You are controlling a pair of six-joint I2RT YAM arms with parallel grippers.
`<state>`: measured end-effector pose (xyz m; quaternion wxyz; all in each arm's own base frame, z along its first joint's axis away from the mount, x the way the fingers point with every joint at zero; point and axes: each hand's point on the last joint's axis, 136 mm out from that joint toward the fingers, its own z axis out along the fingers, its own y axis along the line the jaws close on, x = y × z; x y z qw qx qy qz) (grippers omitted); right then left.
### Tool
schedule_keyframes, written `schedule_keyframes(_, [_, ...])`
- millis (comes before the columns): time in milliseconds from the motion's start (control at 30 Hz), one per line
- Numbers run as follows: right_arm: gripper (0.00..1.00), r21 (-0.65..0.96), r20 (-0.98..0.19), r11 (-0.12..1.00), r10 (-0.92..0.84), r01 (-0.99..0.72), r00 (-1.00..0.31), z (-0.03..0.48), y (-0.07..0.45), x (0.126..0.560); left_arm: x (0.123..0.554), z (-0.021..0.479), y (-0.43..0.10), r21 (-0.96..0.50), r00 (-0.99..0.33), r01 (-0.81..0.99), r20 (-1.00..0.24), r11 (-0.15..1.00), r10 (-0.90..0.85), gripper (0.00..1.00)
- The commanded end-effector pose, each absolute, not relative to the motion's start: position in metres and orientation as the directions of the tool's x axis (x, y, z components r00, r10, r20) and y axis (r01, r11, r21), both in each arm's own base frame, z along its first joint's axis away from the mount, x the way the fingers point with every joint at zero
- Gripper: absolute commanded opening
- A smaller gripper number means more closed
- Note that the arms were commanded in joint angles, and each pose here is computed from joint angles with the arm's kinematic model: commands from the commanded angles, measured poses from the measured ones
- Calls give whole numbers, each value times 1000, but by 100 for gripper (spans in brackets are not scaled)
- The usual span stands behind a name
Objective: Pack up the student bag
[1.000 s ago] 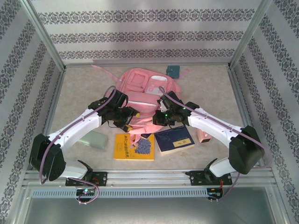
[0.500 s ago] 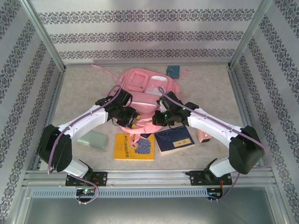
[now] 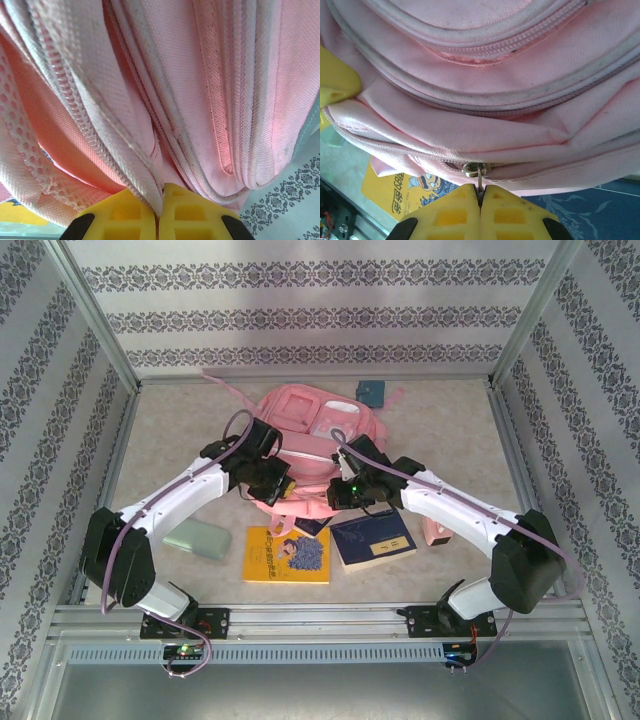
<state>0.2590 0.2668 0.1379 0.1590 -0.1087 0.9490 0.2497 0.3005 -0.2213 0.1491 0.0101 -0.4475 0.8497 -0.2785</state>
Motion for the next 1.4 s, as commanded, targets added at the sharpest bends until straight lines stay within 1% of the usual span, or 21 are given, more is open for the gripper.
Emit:
schedule_keyframes(0, [0,320,-357,888,-209,-329,-910,131,249,261,309,181,-199,-546,-596,-717,158,433,-787,0])
schedule_keyframes(233, [0,285,-336,916,-179,-281,-925,120,226,277,305,193,-169,-568,-551,-723,130,394,-824,0])
schedule_keyframes(367, [0,247,-319,940,-152,-237,-935,109,211,292,304,196,-165,-574,-549,-721,129,389,-826,0])
schedule_keyframes(500, [0,198,-272,970,-83,-141,-959,92,189,312,304,197,-164,-580,-549,-717,127,388,-826,0])
schedule_keyframes(600, [1,201,-253,975,-42,-95,-966,87,187,329,306,198,-169,-604,-558,-703,141,375,-818,0])
schedule_keyframes(667, [7,217,-257,972,-35,-93,-966,92,195,342,310,202,-174,-633,-564,-686,151,359,-812,0])
schedule_keyframes(700, [13,230,-266,969,-27,-90,-964,97,201,350,313,206,-176,-652,-569,-672,151,351,-808,0])
schedule_keyframes(767, [34,250,-293,965,-7,-84,-956,108,211,365,315,214,-179,-683,-580,-643,141,345,-802,0])
schedule_keyframes(800, [43,262,-307,962,3,-81,-952,114,217,371,318,220,-181,-703,-589,-622,131,344,-798,0])
schedule_keyframes(833, [51,276,-321,958,16,-77,-947,121,223,379,320,225,-183,-724,-594,-602,124,337,-795,0])
schedule_keyframes(900, [60,287,-348,954,24,-82,-937,135,236,390,327,239,-186,-775,-592,-560,126,294,-796,0])
schedule_keyframes(967, [64,278,-398,954,8,-113,-917,153,248,396,335,256,-178,-822,-543,-523,116,227,-831,0])
schedule_keyframes(1100, [67,241,-485,958,-19,-155,-874,187,255,394,350,292,-140,-888,-355,-446,58,115,-933,0])
schedule_keyframes(1233, [68,244,-533,957,-3,-157,-846,207,244,384,363,326,-101,-926,-159,-371,-9,68,-987,0])
schedule_keyframes(1367, [68,228,-543,960,-14,-164,-840,211,231,371,369,350,-78,-945,-43,-316,-79,88,-996,0])
